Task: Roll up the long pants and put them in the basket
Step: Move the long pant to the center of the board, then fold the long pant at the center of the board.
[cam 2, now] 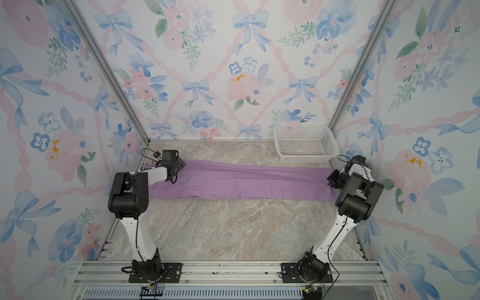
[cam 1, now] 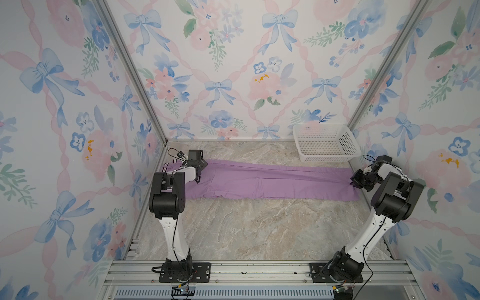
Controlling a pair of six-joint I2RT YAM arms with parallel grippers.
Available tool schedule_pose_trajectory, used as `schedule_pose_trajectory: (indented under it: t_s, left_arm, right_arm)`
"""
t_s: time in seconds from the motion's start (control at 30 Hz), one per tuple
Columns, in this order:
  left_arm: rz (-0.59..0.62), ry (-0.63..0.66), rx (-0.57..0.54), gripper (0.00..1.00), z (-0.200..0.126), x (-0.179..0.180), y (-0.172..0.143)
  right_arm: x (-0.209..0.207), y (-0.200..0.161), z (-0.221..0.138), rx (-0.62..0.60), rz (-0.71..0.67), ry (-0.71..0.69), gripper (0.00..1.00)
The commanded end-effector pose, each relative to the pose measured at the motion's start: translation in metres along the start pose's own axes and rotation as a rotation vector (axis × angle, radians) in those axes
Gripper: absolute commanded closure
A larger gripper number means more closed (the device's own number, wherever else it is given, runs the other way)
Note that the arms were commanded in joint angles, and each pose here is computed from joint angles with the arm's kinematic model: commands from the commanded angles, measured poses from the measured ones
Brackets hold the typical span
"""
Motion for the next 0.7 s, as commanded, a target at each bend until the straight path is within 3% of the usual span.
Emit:
schedule_pose_trajectory:
  t_s: [0.0, 0.1, 0.37, 0.5, 0.67]
  left_arm:
    - [0.019, 0.109, 0.044, 0.02, -0.007, 0.034, -0.014]
    - [0.011, 0.07, 0.006, 0.02, -0.023, 0.023, -0.001]
    - [0.017, -0.155, -0.134, 0.02, -0.065, -0.07, 0.061]
    - [0.009, -0.22, -0.117, 0.02, -0.076, -0.089, 0.061]
    - [0.034, -0.27, -0.009, 0.02, -0.068, -0.102, 0.028]
  right_arm:
    - [-0.003, -0.004, -0.015, -0.008, 0.013, -0.065, 1.0]
    - [0.033, 0.0, -0.032, -0.042, -0.066, -0.025, 1.0]
    - [0.187, -0.025, -0.1, -0.13, -0.401, 0.156, 1.0]
    - [0.261, -0.057, -0.124, -0.145, -0.538, 0.28, 1.0]
    - [0.368, -0.108, -0.124, -0.09, -0.728, 0.462, 1.0]
Point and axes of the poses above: each gripper's point midway between its finger pads, its own z axis out along the fingers, its own x axis along the line the jaws close on, y = z × x, the point moved 5 cm from there along -z, back along the fingers, and after that the axes turned 12 degrees about -z, right-handed, at the moved point
